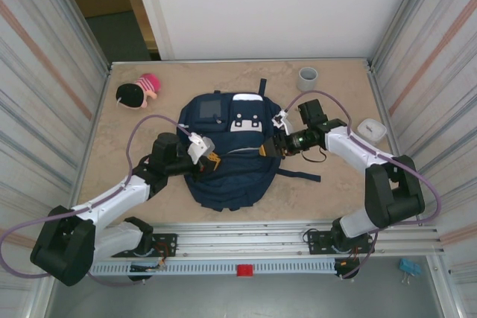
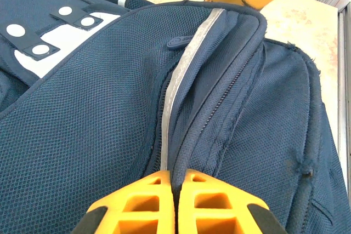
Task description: Pack books, pencil case, and school supplies into a backpack
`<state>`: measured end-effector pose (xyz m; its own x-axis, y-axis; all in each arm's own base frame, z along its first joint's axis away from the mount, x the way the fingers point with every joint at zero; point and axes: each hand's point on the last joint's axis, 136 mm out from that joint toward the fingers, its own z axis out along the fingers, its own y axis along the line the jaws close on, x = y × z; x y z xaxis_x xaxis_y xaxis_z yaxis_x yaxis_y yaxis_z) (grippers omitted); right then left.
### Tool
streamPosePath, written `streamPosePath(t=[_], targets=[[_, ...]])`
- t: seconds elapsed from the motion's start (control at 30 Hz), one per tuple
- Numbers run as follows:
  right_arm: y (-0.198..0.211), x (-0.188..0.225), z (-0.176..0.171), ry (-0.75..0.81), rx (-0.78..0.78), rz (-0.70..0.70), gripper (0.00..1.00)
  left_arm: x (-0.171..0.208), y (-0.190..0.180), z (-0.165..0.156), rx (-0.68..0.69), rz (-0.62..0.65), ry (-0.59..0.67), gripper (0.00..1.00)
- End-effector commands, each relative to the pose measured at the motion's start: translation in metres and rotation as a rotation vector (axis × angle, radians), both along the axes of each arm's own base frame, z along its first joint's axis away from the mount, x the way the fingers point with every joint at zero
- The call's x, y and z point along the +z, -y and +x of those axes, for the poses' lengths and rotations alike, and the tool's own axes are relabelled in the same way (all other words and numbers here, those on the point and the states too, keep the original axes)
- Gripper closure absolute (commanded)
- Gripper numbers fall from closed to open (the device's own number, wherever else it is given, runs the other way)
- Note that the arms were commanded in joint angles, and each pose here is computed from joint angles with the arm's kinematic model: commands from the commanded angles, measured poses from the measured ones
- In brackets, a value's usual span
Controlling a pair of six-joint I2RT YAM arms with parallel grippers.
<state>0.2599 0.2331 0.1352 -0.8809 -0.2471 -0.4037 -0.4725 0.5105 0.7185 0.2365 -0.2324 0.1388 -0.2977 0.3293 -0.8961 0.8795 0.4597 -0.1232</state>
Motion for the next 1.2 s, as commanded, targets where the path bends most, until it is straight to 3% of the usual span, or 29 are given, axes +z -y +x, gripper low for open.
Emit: streamPosePath(t=[0.0,0.23,0.3,0.37,0.43,0.7,0.87,1.0,1.17], targets=[[0.003,-0.002,0.006,0.205,0.032,-0.056,0.37,0.04,0.003,0.014,0.017,-0.079,0.122,1.0],[0.004,-0.007,0.022,0.426,0.052,-0.077,0.32,0.041,0.002,0.015,0.018,-0.076,0.128,1.0],[0.002,-0.007,0.02,0.459,0.086,-0.069,0.3,0.041,0.002,0.015,0.019,-0.073,0.129,1.0],[-0.001,-0.006,0.014,0.5,0.132,-0.05,0.22,0.041,0.002,0.015,0.019,-0.071,0.131,1.0],[-0.002,-0.001,0.008,0.564,0.167,-0.047,0.21,0.042,0.002,0.015,0.021,-0.073,0.137,1.0],[0.019,0.001,-0.001,0.899,0.242,-0.162,0.28,0.046,0.001,0.015,0.034,-0.112,0.142,1.0],[0.022,-0.013,0.012,0.967,0.337,-0.236,0.33,0.041,-0.006,0.018,0.087,-0.171,0.15,1.0],[0.019,-0.009,0.024,0.983,0.353,-0.211,0.35,0.039,-0.006,0.016,0.081,-0.165,0.137,1.0],[0.011,0.0,0.017,0.997,0.423,-0.065,0.43,0.038,-0.007,0.014,0.074,-0.159,0.141,1.0]])
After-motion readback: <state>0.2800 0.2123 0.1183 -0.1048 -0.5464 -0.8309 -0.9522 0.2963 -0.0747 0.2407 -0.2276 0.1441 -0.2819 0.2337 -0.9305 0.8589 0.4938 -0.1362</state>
